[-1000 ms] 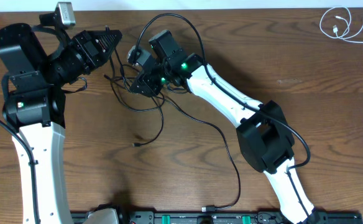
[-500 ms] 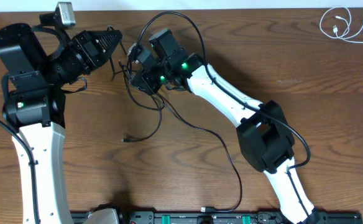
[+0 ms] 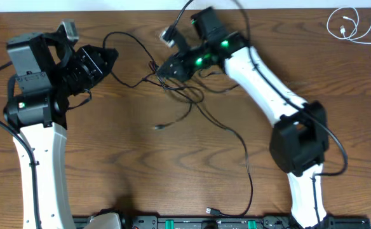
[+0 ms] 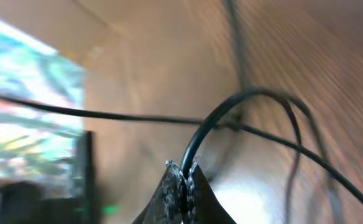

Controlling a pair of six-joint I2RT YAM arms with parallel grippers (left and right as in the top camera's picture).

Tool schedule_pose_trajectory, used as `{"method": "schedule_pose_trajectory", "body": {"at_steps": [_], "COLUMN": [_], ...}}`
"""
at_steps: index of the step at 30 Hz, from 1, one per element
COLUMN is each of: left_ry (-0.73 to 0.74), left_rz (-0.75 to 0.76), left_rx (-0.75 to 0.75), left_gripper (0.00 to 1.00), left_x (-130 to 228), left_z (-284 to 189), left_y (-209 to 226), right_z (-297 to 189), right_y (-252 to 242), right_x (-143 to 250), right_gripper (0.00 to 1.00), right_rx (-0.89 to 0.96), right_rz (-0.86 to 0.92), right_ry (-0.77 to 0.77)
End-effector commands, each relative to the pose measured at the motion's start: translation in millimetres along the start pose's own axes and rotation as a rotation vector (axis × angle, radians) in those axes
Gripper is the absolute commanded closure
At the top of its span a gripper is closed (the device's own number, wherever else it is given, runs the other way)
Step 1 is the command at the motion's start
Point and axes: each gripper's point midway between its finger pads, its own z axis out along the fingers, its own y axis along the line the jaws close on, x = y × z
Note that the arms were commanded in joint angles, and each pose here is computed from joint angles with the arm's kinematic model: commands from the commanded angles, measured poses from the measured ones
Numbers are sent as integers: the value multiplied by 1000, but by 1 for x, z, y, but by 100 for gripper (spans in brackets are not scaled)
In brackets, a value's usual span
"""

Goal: Untangle cables

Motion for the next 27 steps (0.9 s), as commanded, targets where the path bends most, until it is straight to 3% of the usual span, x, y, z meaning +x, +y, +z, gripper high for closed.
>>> {"method": "schedule_pose_trajectory", "body": {"at_steps": [1, 7, 11, 20, 27], "left_ry": [-36, 25, 127, 302, 376], "left_rz": [15, -52, -82, 60, 73], "left_rx": [-163, -294, -365, -366, -377], "left_gripper": [76, 66, 50, 43, 43], "left_x": [-8, 5, 22, 47, 61], "left_z": [4, 11, 27, 69, 108], "left_y": [32, 66, 94, 115, 135], "right_z": [-23, -30, -43, -119, -164], "right_y": [42, 27, 17, 59, 125], "right_x": [-11, -3, -3, -37, -53], "right_gripper": [99, 99, 99, 99, 99], "right_rx": [-210, -153, -61, 228, 265], "right_rz": [-37, 33, 65, -56, -183], "right_ry": [-42, -22, -20, -120, -215]}}
